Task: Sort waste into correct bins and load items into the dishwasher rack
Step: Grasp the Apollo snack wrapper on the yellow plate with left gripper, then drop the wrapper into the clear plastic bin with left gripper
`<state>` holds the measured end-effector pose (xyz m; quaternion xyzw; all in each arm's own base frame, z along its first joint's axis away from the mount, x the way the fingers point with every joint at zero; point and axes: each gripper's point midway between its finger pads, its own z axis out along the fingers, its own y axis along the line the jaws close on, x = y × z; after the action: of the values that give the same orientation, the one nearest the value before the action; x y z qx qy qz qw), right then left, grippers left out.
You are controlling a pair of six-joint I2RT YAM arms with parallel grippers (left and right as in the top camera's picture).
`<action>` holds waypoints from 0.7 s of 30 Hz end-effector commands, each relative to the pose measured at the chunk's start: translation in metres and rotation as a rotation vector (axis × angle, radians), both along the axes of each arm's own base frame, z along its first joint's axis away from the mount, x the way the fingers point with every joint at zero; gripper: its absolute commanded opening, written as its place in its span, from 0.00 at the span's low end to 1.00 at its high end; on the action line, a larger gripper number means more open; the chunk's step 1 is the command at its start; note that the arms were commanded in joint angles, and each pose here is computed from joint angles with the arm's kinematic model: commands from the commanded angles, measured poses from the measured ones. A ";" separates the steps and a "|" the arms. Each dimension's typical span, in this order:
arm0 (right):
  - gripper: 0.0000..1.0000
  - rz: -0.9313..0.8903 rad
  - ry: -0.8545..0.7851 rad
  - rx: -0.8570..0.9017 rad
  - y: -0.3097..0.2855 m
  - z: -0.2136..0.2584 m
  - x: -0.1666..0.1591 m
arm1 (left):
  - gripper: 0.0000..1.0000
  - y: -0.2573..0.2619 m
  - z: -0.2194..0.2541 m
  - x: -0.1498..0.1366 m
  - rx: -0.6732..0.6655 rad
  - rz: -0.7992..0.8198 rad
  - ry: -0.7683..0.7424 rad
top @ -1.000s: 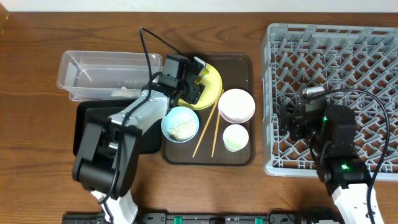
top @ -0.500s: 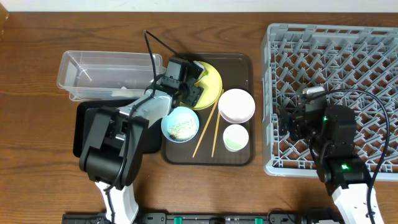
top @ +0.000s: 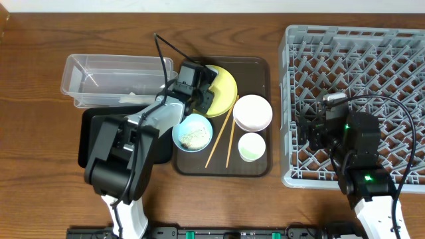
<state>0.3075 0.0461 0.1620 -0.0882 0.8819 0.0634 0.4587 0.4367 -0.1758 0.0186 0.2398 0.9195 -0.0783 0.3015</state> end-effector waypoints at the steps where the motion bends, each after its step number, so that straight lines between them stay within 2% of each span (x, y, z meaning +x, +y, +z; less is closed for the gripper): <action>1: 0.99 -0.009 -0.018 0.017 -0.001 0.010 0.004 | 0.06 -0.002 0.042 0.010 -0.087 0.091 -0.058; 5: 0.99 -0.009 -0.018 0.016 -0.001 0.010 0.003 | 0.06 -0.002 0.072 0.009 -0.162 0.163 -0.076; 11: 0.99 -0.010 -0.018 0.016 -0.001 0.010 0.003 | 0.06 0.014 0.117 0.003 -0.174 0.220 -0.134; 16: 0.99 -0.009 -0.018 0.016 -0.001 0.010 0.004 | 0.06 0.073 0.142 0.004 -0.191 0.536 -0.167; 21: 0.99 -0.010 -0.018 0.016 -0.001 0.010 0.004 | 0.06 0.126 0.136 -0.001 -0.299 0.848 -0.097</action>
<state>0.3075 0.0461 0.1620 -0.0882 0.8819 0.0634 0.4587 0.4333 -0.0839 0.1505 -0.0702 0.9195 -0.0684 0.3807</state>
